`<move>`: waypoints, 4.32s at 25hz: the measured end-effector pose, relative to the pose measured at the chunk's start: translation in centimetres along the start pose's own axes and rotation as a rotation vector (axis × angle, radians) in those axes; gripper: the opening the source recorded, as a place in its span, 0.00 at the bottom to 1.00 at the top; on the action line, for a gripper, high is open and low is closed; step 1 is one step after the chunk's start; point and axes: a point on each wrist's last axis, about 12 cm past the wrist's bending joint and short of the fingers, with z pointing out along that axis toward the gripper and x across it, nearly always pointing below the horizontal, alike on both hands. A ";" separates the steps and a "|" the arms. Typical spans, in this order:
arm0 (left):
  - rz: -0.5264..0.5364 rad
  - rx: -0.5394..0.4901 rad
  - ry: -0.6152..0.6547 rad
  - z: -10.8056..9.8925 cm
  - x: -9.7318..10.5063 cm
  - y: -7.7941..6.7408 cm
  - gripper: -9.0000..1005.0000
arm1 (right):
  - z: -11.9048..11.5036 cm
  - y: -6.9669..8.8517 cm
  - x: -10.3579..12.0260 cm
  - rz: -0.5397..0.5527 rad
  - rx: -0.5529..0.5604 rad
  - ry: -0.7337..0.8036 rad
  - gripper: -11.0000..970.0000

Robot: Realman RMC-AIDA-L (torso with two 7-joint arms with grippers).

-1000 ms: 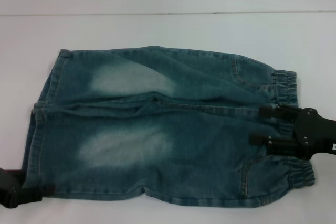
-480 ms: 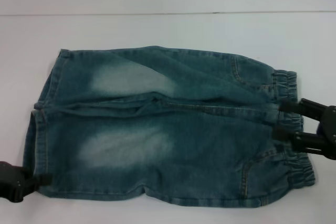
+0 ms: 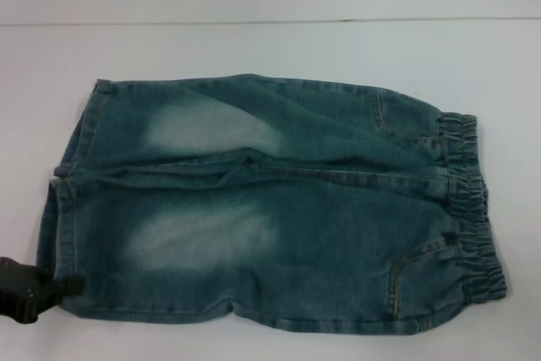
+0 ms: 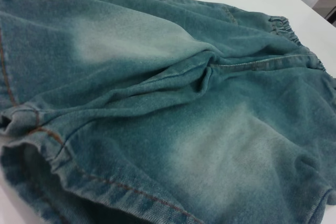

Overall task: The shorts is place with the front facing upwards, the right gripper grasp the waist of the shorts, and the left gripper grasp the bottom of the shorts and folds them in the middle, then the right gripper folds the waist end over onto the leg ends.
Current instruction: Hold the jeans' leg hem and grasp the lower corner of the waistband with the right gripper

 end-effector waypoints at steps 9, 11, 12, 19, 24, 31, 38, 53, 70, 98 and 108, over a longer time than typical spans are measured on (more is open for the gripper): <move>0.011 0.015 0.002 0.5 -0.5 -0.1 0.02 | 1.8 -0.6 3.4 0.014 0.095 0.124 0.95; 0.012 0.015 0.002 0.5 -0.5 -0.1 0.02 | 2.5 -0.6 3.8 0.020 0.091 0.140 0.95; 0.012 0.015 0.002 0.5 -0.5 -0.1 0.02 | 2.7 -0.6 3.9 0.021 0.089 0.147 0.95; 0.011 0.011 0.004 0.5 -0.6 0.0 0.02 | 3.8 -0.7 3.8 0.084 0.065 0.189 0.95; 0.013 0.012 0.003 0.6 -0.6 0.0 0.03 | 3.9 -1.0 3.4 0.115 0.073 0.199 0.95; 0.015 0.016 0.001 0.6 -0.8 0.0 0.03 | 4.3 -1.2 3.2 0.147 0.064 0.247 0.95; 0.013 0.020 -0.002 0.7 -0.7 -0.1 0.03 | 4.7 -1.2 3.1 0.151 0.052 0.277 0.95; 0.014 0.028 -0.001 0.8 -0.8 -0.2 0.04 | 5.9 -1.2 2.9 0.164 0.019 0.327 0.95; 0.013 0.037 -0.003 1.2 -0.7 -0.4 0.05 | 6.4 -2.0 2.2 0.222 0.073 0.347 0.95; 0.019 0.050 -0.005 1.5 -1.0 -0.5 0.06 | 6.9 -1.9 1.8 0.277 0.052 0.417 0.89; 0.026 0.049 -0.004 1.4 -1.1 -0.4 0.07 | 8.6 -1.6 1.1 0.251 0.002 0.431 0.89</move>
